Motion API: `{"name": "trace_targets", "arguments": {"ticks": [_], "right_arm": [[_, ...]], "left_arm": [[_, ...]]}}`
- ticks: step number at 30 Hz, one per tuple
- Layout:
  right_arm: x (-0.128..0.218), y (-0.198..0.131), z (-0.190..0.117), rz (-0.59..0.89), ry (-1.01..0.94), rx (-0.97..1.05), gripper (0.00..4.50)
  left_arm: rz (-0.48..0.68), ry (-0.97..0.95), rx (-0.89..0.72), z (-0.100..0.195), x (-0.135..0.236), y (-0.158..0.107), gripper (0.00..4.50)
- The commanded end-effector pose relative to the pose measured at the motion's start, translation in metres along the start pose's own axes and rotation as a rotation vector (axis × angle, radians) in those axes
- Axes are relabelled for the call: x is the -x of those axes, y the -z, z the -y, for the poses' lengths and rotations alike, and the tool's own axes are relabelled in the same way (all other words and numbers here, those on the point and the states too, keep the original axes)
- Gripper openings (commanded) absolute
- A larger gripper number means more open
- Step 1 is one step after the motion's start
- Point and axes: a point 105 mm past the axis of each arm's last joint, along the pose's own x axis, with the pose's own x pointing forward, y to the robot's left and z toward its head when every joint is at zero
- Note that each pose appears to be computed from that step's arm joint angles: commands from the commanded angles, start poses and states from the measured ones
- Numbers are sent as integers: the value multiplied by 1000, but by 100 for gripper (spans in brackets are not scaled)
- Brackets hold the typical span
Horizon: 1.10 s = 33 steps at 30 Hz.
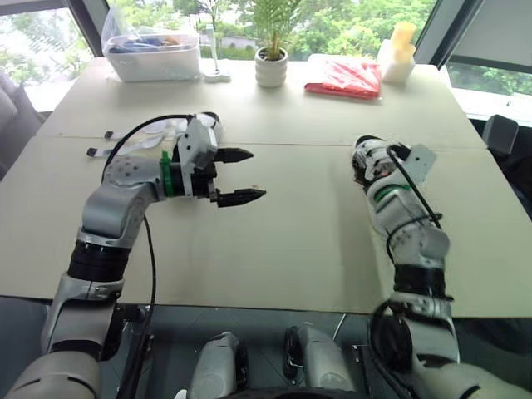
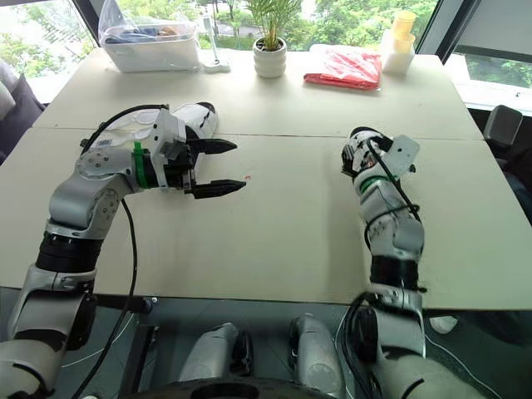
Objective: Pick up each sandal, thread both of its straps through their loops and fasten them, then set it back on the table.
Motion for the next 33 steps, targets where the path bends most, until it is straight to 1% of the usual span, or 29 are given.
{"name": "trace_targets", "arguments": {"ticks": [1, 3, 5, 7, 8, 9, 10, 12, 15, 18, 20, 23, 25, 29, 32, 33], "right_arm": [[45, -28, -25, 52, -196, 211, 443], [65, -29, -32, 19, -292, 281, 443], [91, -32, -46, -11, -471, 385, 443], [126, -43, -72, -29, -764, 472, 443], [136, -49, -80, -35, -851, 483, 443], [138, -57, -85, -27, -898, 484, 443], [136, -65, -88, -16, -915, 481, 443], [130, -76, -95, 8, -929, 480, 443], [119, -88, -106, 42, -938, 468, 443], [111, -91, -114, 52, -945, 450, 443], [108, -90, -117, 48, -951, 446, 443], [106, -84, -122, 32, -964, 457, 443], [106, -82, -125, 30, -967, 457, 443], [110, -77, -127, 27, -967, 460, 443], [111, -75, -125, 28, -951, 453, 443], [111, -74, -124, 29, -943, 449, 448]], "left_arm": [[16, -44, -34, -2, 8, -7, 450], [10, -69, -30, -3, 13, -5, 450], [-4, -123, -26, -7, 20, -2, 450], [-54, -268, -32, -20, 35, 9, 450], [-86, -350, -25, -28, 43, 16, 450], [-114, -454, 1, -39, 52, 23, 450], [-143, -563, 35, -48, 59, 29, 450], [-184, -710, 101, -61, 66, 40, 450], [-212, -796, 191, -69, 55, 51, 450], [-228, -838, 254, -81, 32, 58, 450], [-227, -834, 245, -88, 16, 57, 450], [-237, -916, 253, -109, 1, 61, 450], [-237, -917, 248, -116, -11, 62, 450], [-274, -989, 280, -127, -19, 73, 450], [-253, -995, 296, -131, -28, 73, 450], [-244, -1004, 296, -133, -30, 72, 426]]}}
